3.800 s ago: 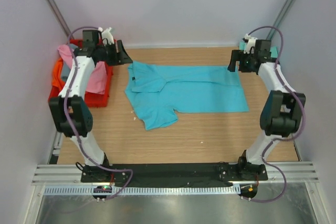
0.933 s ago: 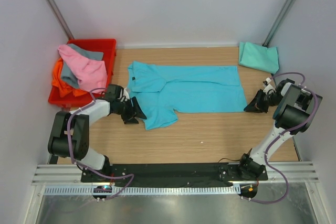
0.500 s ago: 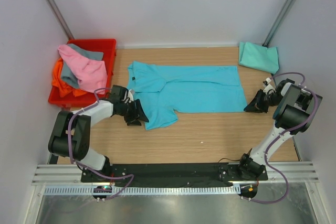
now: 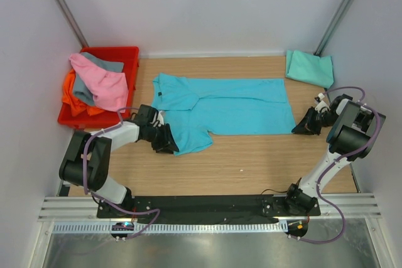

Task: Fold and stack the t-shirts
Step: Fold the tshirt

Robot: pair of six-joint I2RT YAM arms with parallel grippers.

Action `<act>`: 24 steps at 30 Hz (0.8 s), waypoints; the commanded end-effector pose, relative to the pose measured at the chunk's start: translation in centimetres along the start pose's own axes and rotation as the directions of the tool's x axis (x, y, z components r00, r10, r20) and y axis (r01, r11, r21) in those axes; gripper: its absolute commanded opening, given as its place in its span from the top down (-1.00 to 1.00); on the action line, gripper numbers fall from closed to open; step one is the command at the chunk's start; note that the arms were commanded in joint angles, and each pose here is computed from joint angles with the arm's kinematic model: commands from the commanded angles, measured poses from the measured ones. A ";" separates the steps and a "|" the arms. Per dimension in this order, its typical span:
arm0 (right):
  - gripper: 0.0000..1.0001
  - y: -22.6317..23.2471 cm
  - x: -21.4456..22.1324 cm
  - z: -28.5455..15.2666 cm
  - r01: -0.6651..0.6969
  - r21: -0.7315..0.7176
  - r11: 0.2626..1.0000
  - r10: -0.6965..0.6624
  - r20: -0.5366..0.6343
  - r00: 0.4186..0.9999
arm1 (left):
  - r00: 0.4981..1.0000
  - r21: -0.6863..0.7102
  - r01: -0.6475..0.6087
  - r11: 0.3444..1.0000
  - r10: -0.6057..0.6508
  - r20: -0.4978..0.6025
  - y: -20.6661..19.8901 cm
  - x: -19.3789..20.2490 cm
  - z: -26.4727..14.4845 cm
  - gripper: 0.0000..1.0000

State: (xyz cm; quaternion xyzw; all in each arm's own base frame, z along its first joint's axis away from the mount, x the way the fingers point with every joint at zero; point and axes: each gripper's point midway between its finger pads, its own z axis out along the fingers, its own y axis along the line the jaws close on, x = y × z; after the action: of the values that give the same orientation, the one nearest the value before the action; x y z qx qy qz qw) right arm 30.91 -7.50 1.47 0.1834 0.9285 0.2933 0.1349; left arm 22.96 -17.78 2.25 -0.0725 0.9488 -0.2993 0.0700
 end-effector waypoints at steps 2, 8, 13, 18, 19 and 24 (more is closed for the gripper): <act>0.78 -0.2 -1.1 -0.1 0.034 0.009 0.999 -0.034 0.026 0.999 | 1.000 -0.002 -0.024 1.000 0.024 0.014 0.1 -0.1 0.4 0.32; 0.78 -0.3 -1.0 0.0 0.031 0.008 0.999 -0.031 0.025 0.999 | 0.999 0.007 -0.043 0.999 0.043 0.000 -0.4 0.5 0.7 0.45; 0.78 -0.3 -0.9 0.2 0.028 0.008 1.000 -0.028 0.021 0.999 | 0.999 0.022 -0.048 0.999 0.048 -0.001 -0.9 0.5 0.7 0.72; 0.80 -0.2 -1.1 0.0 0.031 0.006 0.999 -0.031 0.031 0.999 | 0.998 0.029 -0.059 0.998 0.059 0.018 -1.5 0.0 0.1 1.00; 0.80 -0.1 -1.0 -0.1 0.031 0.005 0.999 -0.031 0.032 0.999 | 0.998 0.034 -0.065 0.997 0.064 0.020 -1.9 -0.2 -0.1 1.00; 0.86 1.3 -1.9 -1.6 0.062 -0.008 0.998 -0.061 0.073 0.995 | 0.988 0.095 -0.145 0.985 0.140 0.063 -5.0 -2.5 -2.8 1.00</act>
State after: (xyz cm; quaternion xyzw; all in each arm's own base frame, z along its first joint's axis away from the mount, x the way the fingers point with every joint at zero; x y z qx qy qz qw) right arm 30.95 -7.45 1.49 0.1834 0.9278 0.2953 0.1353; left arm 22.93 -18.86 3.30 -0.0479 0.9495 -0.3027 0.0674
